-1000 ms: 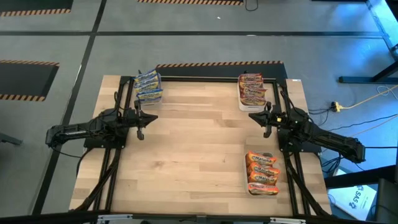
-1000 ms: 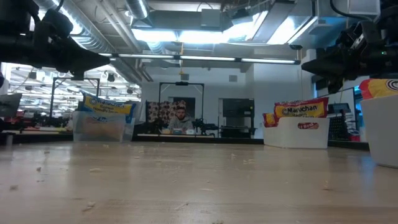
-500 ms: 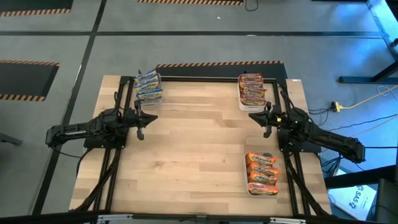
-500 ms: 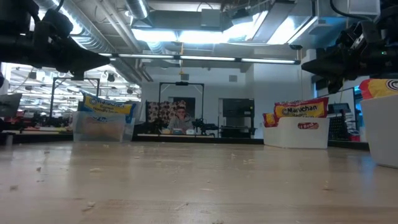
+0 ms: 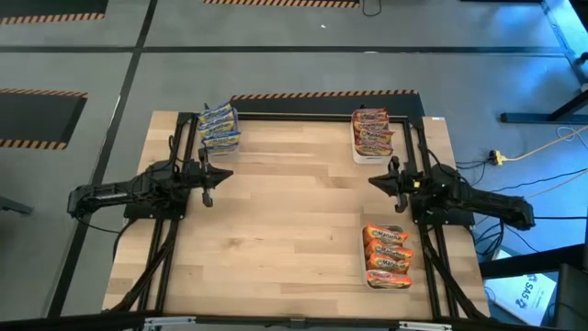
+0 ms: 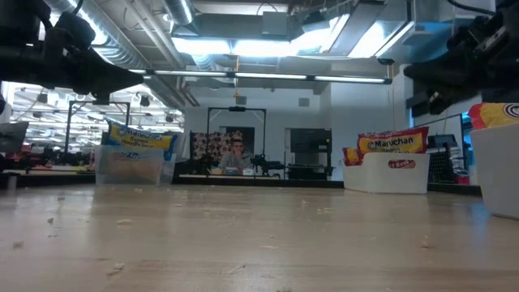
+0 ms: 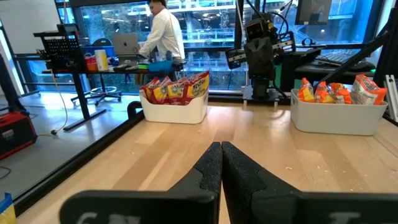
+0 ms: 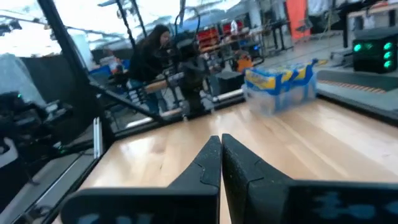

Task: Sort Maruchan noodles
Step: Return to Home Position

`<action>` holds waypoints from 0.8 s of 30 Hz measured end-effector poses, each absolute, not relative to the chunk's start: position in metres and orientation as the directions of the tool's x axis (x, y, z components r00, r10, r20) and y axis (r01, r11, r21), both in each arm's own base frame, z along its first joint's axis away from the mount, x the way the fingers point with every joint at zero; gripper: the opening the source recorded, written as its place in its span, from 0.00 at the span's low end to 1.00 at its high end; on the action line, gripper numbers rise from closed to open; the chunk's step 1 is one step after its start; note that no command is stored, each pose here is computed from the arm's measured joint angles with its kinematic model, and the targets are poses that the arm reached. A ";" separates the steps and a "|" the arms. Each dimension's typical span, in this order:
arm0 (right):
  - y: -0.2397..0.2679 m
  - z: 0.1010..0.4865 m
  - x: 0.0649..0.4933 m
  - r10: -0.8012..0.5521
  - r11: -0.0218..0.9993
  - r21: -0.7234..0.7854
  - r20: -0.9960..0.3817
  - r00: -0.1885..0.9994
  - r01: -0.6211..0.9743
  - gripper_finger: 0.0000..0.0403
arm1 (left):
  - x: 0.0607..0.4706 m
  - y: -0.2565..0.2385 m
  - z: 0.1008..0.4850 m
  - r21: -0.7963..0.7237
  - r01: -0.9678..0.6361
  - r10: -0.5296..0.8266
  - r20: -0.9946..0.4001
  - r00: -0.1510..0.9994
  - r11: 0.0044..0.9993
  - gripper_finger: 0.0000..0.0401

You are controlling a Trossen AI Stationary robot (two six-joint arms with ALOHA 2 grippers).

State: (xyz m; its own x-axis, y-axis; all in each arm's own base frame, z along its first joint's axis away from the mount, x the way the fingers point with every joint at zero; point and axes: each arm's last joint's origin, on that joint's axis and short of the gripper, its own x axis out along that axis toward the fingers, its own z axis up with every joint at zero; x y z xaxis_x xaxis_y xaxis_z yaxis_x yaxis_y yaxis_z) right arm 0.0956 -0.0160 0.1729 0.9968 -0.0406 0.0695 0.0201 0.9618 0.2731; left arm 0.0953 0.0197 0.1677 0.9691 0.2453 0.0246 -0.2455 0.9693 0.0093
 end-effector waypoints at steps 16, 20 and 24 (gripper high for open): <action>-0.017 0.170 0.096 -0.047 0.960 0.279 0.044 0.998 0.033 0.00 | 0.095 0.020 0.168 0.009 -0.245 0.245 0.025 0.969 0.969 0.01; -0.017 0.170 0.096 -0.047 0.960 0.279 0.044 0.998 0.033 0.00 | 0.095 0.020 0.168 0.010 -0.245 0.245 0.025 0.969 0.969 0.01; -0.017 0.170 0.096 -0.047 0.960 0.279 0.044 0.998 0.032 0.00 | 0.095 0.020 0.168 0.009 -0.245 0.245 0.025 0.969 0.969 0.01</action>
State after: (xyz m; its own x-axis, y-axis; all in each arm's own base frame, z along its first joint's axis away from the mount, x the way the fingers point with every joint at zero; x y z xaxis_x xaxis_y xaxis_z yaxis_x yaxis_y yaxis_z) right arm 0.0961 -0.0166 0.1704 0.9979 -0.0465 0.0441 0.0324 0.9599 0.2786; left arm 0.0953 0.0197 0.1677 0.9693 0.2447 0.0246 -0.2450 0.9695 0.0093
